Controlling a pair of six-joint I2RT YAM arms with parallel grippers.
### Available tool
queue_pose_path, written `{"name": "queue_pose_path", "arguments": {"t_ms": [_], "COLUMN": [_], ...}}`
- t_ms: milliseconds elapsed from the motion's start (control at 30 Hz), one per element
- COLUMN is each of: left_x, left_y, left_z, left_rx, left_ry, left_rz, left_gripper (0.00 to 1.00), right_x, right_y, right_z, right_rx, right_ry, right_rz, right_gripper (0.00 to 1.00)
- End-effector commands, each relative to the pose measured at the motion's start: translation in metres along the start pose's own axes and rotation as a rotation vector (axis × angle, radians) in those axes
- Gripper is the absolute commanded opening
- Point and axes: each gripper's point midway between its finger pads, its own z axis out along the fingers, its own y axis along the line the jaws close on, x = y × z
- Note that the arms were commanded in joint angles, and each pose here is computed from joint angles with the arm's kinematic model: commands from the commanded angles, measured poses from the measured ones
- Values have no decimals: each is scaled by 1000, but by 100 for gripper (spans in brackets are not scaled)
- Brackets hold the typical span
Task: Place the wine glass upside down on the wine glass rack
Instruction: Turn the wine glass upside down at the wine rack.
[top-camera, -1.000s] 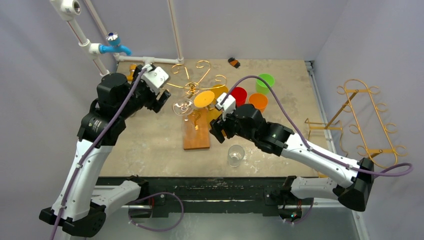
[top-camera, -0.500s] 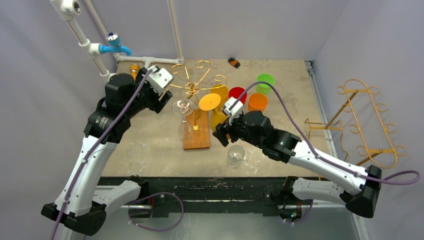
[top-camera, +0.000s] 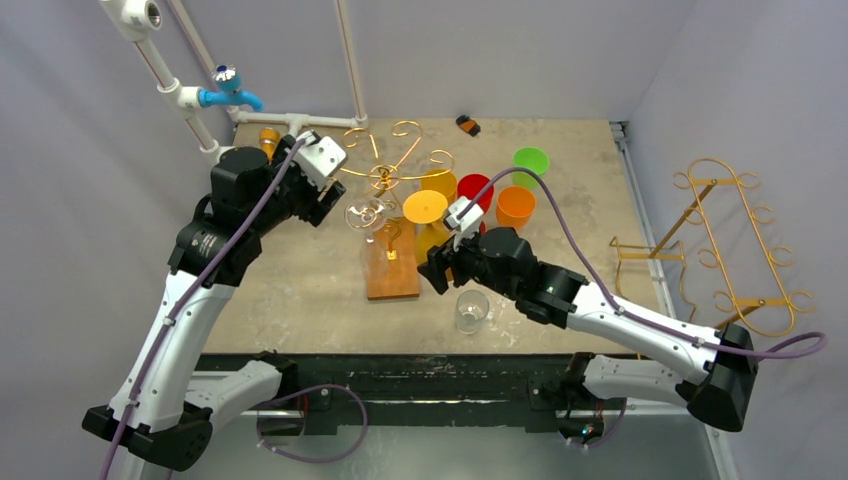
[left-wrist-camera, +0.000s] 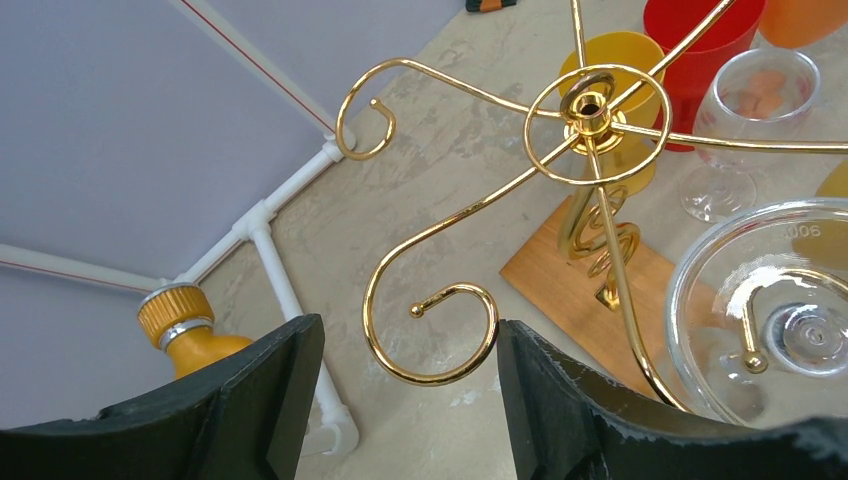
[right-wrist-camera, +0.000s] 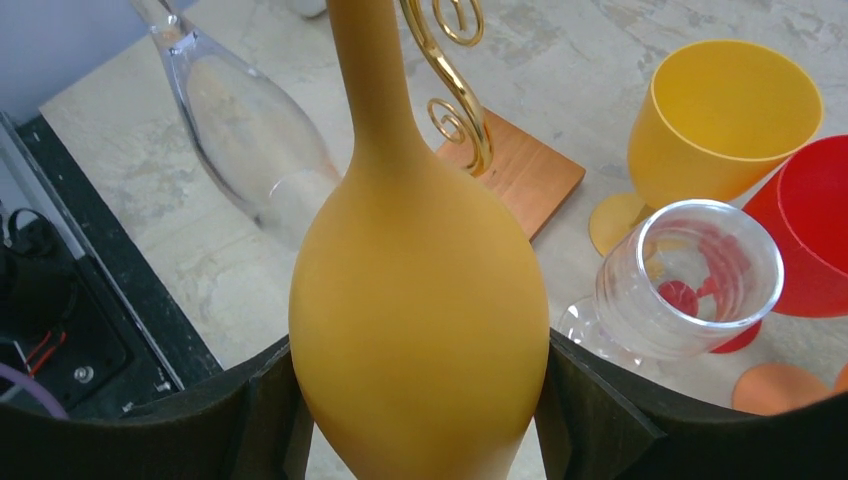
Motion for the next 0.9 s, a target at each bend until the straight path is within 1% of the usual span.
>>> {"name": "queue_pose_path", "arguments": {"t_ms": [0, 67, 167, 233, 267, 300, 500, 667, 733, 833, 867], "left_x": [0, -1, -2, -2, -2, -2, -3, -3, -2, 1, 2], "left_y": [12, 12, 11, 11, 11, 11, 11, 11, 11, 11, 11], "left_z": [-2, -3, -2, -1, -1, -1, -1, 0, 1, 4, 5], "left_rx": [-67, -66, -66, -64, -63, -63, -61, -60, -58, -62, -63], "left_ry": [3, 0, -3, -3, -3, -4, -8, -9, -2, 3, 5], "left_rz": [-5, -3, -4, -6, -7, -7, -6, -3, -3, 4, 7], "left_gripper": [67, 67, 67, 67, 67, 67, 67, 67, 67, 67, 67], "right_x": [3, 3, 2, 1, 1, 1, 7, 3, -10, -37, -55], "right_y": [5, 5, 4, 3, 3, 4, 3, 4, 7, 12, 11], "right_z": [2, 0, -4, -7, -9, -10, -22, -44, -59, -87, -97], "right_rx": [-13, -10, -9, -8, -9, -13, -20, -45, -67, -100, -96], "right_ry": [-35, -40, -44, -43, -39, -36, -24, -31, -58, -101, -136], "right_rz": [81, 87, 90, 89, 88, 87, 85, 95, 108, 134, 137], "right_gripper": [59, 62, 69, 80, 93, 98, 99, 99, 99, 94, 92]}}
